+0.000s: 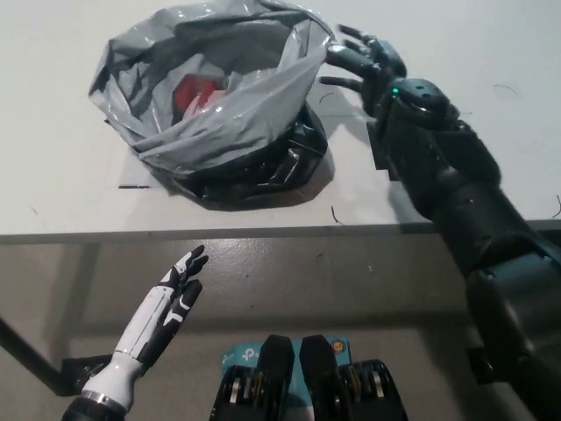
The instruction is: Use the right hand to pick up a rubix's cube and place it into a plastic bag and lift the bag
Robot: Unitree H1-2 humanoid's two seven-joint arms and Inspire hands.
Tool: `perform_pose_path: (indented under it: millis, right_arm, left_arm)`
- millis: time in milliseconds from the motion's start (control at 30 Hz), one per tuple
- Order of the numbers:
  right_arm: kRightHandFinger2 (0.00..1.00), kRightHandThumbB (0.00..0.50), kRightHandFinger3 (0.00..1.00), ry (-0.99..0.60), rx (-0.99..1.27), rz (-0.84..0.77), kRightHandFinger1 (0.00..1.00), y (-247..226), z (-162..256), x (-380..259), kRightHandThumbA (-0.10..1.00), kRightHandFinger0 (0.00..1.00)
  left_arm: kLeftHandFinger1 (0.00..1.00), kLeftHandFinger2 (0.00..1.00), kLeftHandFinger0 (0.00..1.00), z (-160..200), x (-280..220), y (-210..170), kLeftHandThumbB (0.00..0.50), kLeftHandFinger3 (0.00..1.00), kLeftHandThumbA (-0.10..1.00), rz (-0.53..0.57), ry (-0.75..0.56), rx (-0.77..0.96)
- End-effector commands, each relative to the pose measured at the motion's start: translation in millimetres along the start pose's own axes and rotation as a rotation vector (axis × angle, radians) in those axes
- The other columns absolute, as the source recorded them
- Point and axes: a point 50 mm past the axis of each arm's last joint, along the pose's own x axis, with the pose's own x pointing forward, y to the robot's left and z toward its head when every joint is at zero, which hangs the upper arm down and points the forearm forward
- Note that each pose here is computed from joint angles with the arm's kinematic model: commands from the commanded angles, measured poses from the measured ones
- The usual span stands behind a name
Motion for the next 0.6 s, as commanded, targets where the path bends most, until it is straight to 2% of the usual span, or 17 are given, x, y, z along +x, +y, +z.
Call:
perform_pose_path:
  millis: [0, 133, 200, 300, 367, 433, 500, 567]
  right_arm:
    - [1.00, 0.489, 1.00, -0.370, -0.713, -0.091, 1.00, -18.9, 112.5, -22.6, 0.65, 1.00]
    - [1.00, 0.499, 1.00, -0.365, -0.831, -0.056, 1.00, -21.1, 120.1, -31.4, 0.74, 1.00]
    - [1.00, 0.500, 1.00, -0.378, -0.864, -0.040, 1.00, -21.2, 127.2, -36.7, 0.74, 1.00]
    - [1.00, 0.500, 1.00, -0.412, -0.836, 0.008, 1.00, -22.3, 147.2, -52.7, 0.74, 1.00]
    - [1.00, 0.500, 1.00, -0.456, -0.787, 0.057, 1.00, -24.0, 161.8, -67.1, 0.78, 1.00]
    - [1.00, 0.500, 1.00, -0.587, -0.650, 0.140, 1.00, -28.8, 182.7, -97.9, 0.84, 1.00]
    - [1.00, 0.453, 1.00, -0.705, -0.582, 0.131, 1.00, -33.8, 195.2, -123.2, 1.00, 1.00]
    - [1.00, 0.439, 1.00, -0.819, -0.567, 0.097, 1.00, -37.2, 202.8, -145.8, 1.00, 1.00]
  left_arm:
    - [1.00, 1.00, 0.97, 13.0, 3.4, 1.1, 0.127, 1.00, 0.99, -0.024, -0.056, 0.011]
    - [1.00, 1.00, 0.96, 14.3, 4.7, 1.1, 0.127, 1.00, 0.99, -0.029, -0.057, 0.022]
    - [1.00, 1.00, 0.96, 15.2, 5.9, 2.6, 0.127, 1.00, 1.00, -0.029, -0.059, 0.029]
    - [1.00, 1.00, 0.96, 16.7, 7.8, 3.6, 0.122, 1.00, 1.00, -0.030, -0.066, 0.036]
    - [1.00, 1.00, 0.96, 16.8, 7.9, 3.8, 0.127, 1.00, 1.00, -0.033, -0.060, 0.034]
    - [1.00, 1.00, 0.96, 16.9, 8.2, 4.2, 0.123, 1.00, 1.00, -0.036, -0.064, 0.034]
    - [1.00, 1.00, 0.97, 16.8, 8.8, 4.4, 0.128, 1.00, 1.00, -0.036, -0.067, 0.035]
    - [1.00, 1.00, 0.97, 17.1, 10.2, 5.4, 0.144, 1.00, 1.00, -0.031, -0.070, 0.041]
